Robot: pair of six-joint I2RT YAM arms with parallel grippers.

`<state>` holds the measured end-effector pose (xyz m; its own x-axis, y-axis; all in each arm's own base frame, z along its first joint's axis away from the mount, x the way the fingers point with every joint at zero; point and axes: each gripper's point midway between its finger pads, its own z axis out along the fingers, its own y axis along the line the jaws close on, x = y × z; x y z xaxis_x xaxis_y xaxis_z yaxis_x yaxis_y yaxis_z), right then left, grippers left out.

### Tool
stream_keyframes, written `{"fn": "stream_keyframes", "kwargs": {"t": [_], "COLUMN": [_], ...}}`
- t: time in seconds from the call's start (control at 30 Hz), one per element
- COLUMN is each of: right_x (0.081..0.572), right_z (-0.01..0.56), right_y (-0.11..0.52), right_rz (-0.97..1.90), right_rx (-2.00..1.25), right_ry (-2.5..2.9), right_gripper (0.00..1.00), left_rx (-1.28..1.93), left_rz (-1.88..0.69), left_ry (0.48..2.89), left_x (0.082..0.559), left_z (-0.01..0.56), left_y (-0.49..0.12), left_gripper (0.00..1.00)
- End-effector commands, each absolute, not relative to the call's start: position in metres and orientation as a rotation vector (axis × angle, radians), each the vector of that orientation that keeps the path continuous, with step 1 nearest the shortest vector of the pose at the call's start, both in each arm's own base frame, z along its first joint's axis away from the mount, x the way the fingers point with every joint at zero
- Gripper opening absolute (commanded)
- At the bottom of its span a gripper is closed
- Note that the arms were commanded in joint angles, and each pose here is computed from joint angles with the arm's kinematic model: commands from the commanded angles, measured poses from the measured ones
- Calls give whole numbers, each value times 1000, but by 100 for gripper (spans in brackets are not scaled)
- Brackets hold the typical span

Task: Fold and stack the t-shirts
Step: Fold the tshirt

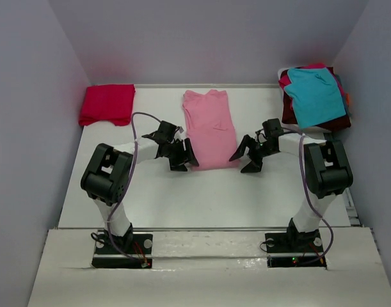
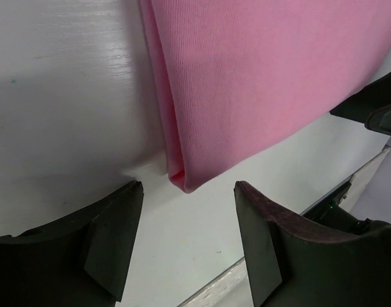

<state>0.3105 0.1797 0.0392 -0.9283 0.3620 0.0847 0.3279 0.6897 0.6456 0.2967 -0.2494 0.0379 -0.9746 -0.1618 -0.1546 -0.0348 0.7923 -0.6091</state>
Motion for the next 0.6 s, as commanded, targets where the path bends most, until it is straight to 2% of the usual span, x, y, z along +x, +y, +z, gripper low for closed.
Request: {"fn": "stream_keyframes", "kwargs": {"t": [0.0, 0.1, 0.37, 0.57], "right_x": [312, 308, 309, 307], "right_z": [24, 17, 11, 5], "right_y": [177, 179, 178, 177], "right_rz": [1051, 1071, 1065, 1054], "right_rx": [593, 621, 648, 669], "right_ry": [2806, 2816, 2799, 2792], "right_gripper": [81, 78, 78, 78], "left_rx": [-162, -172, -237, -253], "left_rz": [-1013, -1014, -1120, -1098], "left_ry": [2778, 2806, 2823, 2840], "left_x": [293, 286, 272, 266], "left_z": [36, 30, 20, 13], "left_y": [-256, -254, -260, -256], "left_gripper": [71, 71, 71, 71]}}
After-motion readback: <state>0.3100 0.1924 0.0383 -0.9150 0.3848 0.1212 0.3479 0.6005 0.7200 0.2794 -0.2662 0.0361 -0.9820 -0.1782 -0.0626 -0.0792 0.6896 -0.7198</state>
